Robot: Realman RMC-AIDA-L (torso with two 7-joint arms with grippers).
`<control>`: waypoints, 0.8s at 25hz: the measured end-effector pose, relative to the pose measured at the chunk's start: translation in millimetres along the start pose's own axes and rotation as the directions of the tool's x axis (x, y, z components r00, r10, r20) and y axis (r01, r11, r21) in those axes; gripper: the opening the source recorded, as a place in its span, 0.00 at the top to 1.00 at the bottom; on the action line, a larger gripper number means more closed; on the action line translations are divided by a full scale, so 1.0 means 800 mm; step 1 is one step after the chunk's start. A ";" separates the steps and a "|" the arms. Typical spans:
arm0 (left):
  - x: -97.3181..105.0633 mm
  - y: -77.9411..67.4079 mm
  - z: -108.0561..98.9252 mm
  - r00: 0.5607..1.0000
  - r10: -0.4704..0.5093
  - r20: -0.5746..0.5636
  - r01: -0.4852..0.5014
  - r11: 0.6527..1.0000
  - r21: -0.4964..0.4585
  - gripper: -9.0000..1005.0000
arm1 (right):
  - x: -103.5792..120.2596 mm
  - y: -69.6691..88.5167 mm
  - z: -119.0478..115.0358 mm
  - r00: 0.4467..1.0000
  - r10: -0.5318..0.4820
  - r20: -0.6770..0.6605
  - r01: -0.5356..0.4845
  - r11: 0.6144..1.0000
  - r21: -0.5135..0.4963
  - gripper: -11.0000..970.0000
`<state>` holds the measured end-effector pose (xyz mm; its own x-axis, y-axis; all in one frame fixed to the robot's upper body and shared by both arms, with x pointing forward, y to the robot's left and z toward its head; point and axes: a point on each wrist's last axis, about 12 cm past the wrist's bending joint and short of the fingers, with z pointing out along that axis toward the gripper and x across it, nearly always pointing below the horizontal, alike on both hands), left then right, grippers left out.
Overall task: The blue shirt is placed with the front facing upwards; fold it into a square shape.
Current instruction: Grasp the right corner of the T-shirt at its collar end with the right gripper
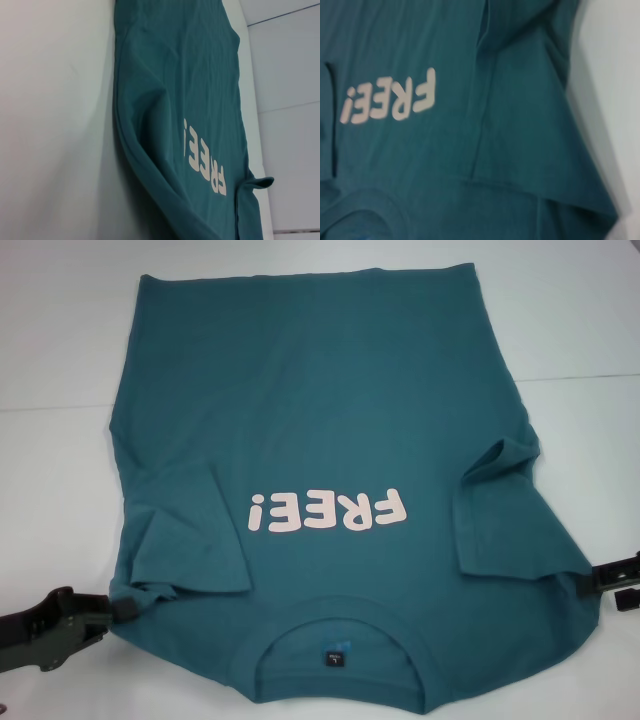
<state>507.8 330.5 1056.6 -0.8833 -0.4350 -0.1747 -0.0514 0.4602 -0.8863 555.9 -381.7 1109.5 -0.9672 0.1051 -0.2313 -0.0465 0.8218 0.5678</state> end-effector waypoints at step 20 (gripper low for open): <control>0.002 0.002 0.002 1.000 -0.008 0.004 0.008 1.000 -0.001 0.96 | -0.016 0.016 0.021 0.999 -0.021 -0.026 0.023 0.997 0.070 0.14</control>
<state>507.5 329.4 1054.1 -0.8808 -0.4422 -0.1694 -0.0592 0.4579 -0.8870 571.5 -363.4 1106.4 -0.9720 0.0731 -0.2231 -0.0513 0.8612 0.5057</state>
